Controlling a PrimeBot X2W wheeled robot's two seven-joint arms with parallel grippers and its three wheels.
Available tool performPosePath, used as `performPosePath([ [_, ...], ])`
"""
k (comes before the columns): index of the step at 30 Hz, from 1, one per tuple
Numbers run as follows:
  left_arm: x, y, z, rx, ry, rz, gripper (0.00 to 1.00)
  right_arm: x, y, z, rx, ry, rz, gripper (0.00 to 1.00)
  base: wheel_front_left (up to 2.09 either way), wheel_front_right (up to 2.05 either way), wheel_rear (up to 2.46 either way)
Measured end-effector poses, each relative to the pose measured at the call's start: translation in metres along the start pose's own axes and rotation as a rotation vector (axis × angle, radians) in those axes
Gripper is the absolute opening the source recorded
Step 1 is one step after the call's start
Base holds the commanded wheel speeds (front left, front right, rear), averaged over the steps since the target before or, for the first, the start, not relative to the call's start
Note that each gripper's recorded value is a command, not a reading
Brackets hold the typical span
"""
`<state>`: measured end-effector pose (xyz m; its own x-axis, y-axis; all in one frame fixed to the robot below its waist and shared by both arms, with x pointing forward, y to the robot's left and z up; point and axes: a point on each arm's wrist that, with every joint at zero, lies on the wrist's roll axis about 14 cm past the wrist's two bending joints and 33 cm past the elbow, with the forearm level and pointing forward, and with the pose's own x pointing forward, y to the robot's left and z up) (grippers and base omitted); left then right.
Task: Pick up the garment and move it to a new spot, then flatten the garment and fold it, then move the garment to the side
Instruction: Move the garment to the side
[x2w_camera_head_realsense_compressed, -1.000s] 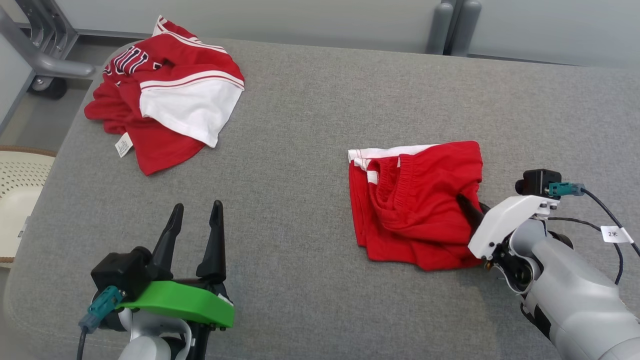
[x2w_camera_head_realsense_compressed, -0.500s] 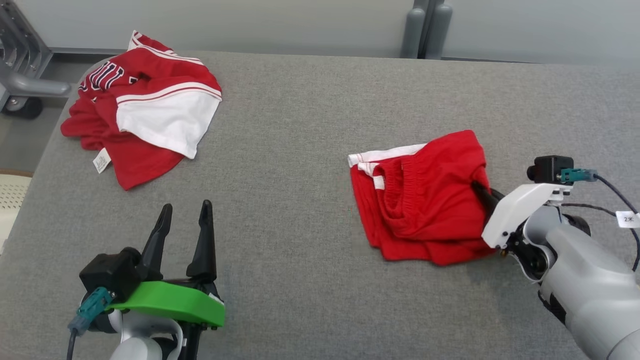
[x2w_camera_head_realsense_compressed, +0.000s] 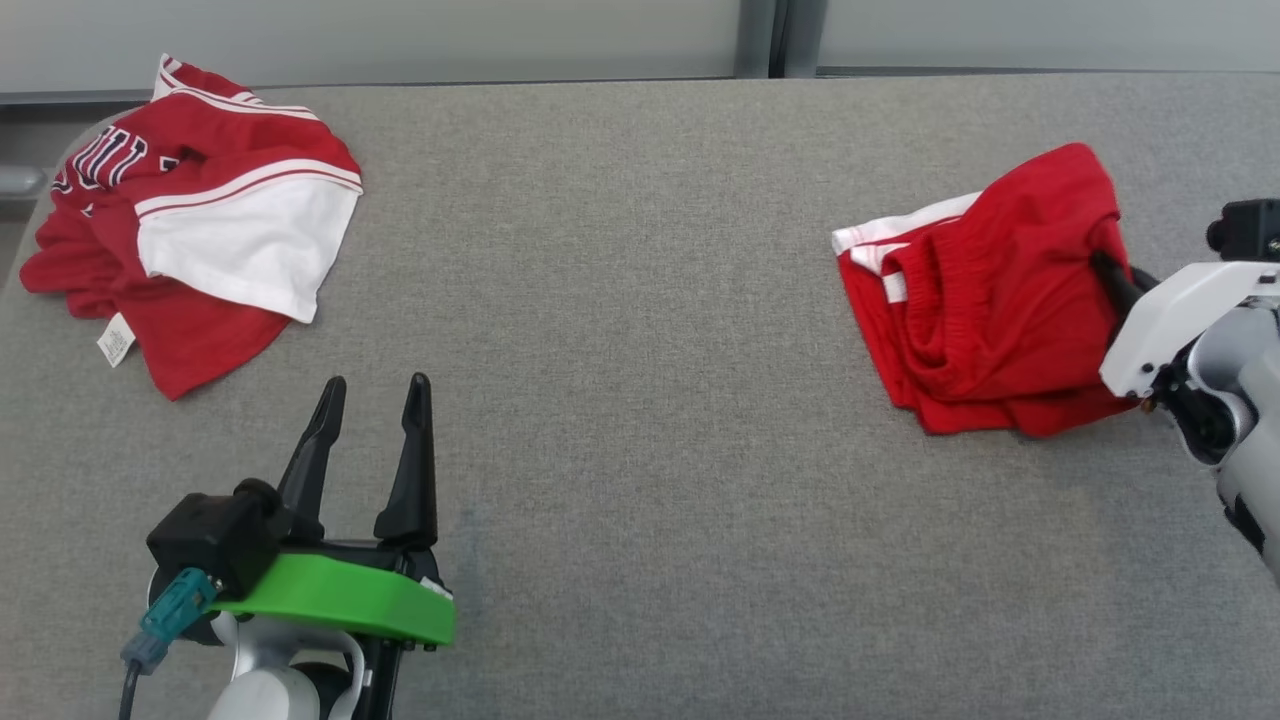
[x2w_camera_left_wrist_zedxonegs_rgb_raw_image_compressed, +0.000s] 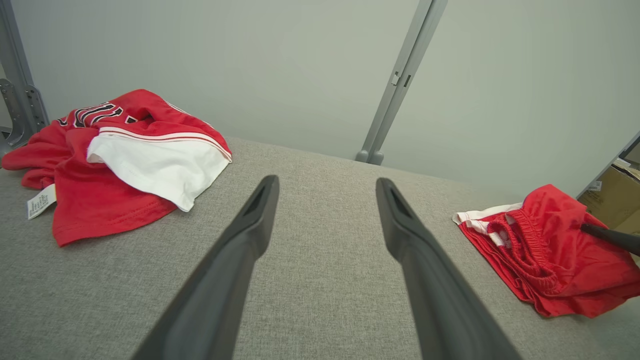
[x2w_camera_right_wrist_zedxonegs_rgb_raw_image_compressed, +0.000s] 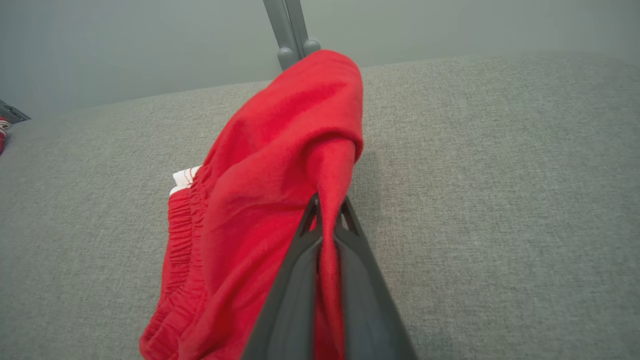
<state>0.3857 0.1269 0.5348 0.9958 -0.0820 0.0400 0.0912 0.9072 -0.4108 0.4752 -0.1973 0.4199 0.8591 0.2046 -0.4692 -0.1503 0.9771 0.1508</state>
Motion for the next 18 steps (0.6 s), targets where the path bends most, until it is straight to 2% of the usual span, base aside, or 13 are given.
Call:
performPosePath([
  [12,0.030,-0.030,-0.009,0.013,0.027,-0.116,1.00,-0.008,-0.093,0.026,-0.097,0.012,-0.187,0.00,0.00,0.00,0.00],
  [18,0.046,-0.037,-0.007,0.035,0.014,-0.154,1.00,-0.007,-0.128,0.038,-0.130,0.019,-0.258,0.00,0.00,0.00,0.00],
])
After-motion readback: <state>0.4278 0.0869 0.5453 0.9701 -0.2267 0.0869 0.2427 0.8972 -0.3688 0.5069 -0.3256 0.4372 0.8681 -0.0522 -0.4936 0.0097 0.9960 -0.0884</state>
